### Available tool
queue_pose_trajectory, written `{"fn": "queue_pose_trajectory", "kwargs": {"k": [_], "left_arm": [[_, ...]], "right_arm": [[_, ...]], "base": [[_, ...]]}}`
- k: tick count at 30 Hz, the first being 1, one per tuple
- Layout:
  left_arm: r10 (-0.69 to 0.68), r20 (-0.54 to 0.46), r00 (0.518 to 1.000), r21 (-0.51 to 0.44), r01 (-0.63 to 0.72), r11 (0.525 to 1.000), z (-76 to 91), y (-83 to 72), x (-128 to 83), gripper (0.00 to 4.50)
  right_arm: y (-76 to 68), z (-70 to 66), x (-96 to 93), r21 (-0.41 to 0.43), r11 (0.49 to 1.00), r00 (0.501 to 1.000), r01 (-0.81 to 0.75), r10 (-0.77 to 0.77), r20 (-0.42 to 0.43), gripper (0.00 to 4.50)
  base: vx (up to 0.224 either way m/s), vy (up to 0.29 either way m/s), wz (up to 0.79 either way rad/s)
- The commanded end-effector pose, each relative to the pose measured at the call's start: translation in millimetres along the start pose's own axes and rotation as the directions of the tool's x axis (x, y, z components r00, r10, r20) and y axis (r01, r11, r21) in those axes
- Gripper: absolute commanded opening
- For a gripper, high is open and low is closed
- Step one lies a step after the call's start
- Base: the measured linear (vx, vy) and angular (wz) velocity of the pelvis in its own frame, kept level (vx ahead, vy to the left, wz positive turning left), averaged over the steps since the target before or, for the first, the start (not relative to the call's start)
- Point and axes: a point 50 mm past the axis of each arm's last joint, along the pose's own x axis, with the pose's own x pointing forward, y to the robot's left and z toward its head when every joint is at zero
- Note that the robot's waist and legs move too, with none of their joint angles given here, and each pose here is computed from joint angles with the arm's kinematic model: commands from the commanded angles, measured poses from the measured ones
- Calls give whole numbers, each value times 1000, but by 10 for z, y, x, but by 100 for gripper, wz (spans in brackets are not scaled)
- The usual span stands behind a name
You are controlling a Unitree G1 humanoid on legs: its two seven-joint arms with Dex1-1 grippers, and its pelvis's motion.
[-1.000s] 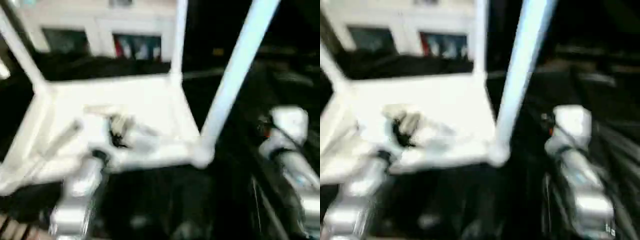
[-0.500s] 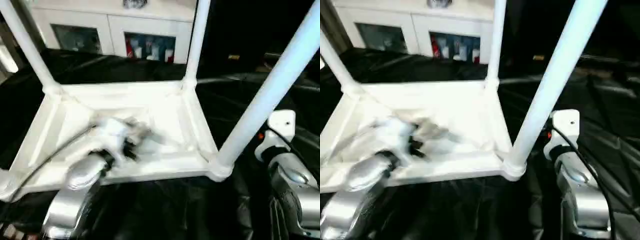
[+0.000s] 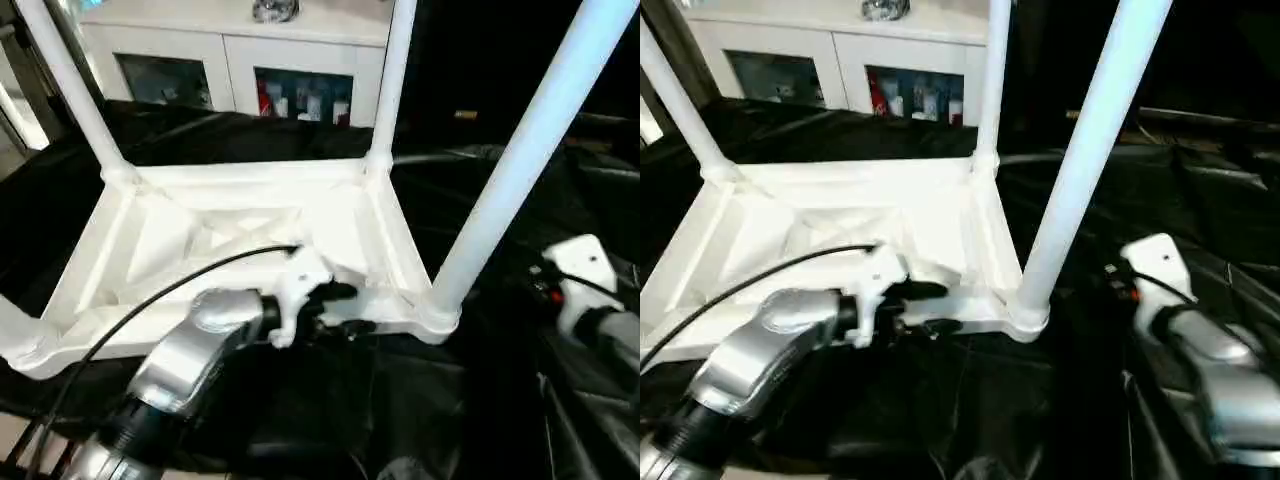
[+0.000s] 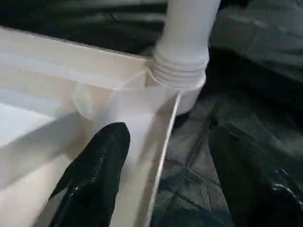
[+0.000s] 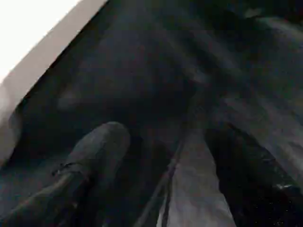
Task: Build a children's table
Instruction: Rotate leg to tighten
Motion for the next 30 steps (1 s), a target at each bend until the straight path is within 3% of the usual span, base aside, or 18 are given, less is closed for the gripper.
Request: {"fn": "queue_pose_trajectory", "kwargs": {"k": [1, 3, 8, 13, 14, 18, 30], "left_arm": [[-18, -70, 997, 9, 19, 1000, -8, 45, 102, 310], [-45, -81, 996, 29, 47, 998, 20, 59, 149, 274], [-60, -114, 992, 53, 67, 996, 45, 93, 211, 237], [-61, -172, 983, 65, 73, 995, 12, 146, 253, 215], [-77, -166, 983, 52, 86, 995, 18, 135, 257, 187], [-103, -178, 979, 50, 114, 992, 2, 113, 260, 180], [-126, -213, 969, 63, 143, 988, -2, 108, 258, 62]], "right_arm": [[-62, 45, -148, -40, 993, 994, -108, 109, 17, 316], [-44, 49, -241, -81, 978, 981, -191, 191, -9, 316], [-12, 24, -314, -112, 956, 962, -272, 267, -60, 316], [194, 58, -326, -105, 910, 916, -401, 398, -51, 316], [218, 49, -325, -99, 905, 911, -413, 410, -51, 316], [244, 32, -327, -94, 898, 903, -429, 425, -58, 316], [312, 48, -294, -102, 887, 892, -451, 447, -58, 316]], "base": [[0, 0, 0], [0, 0, 0], [0, 0, 0], [0, 0, 0], [0, 0, 0], [0, 0, 0], [0, 0, 0]]}}
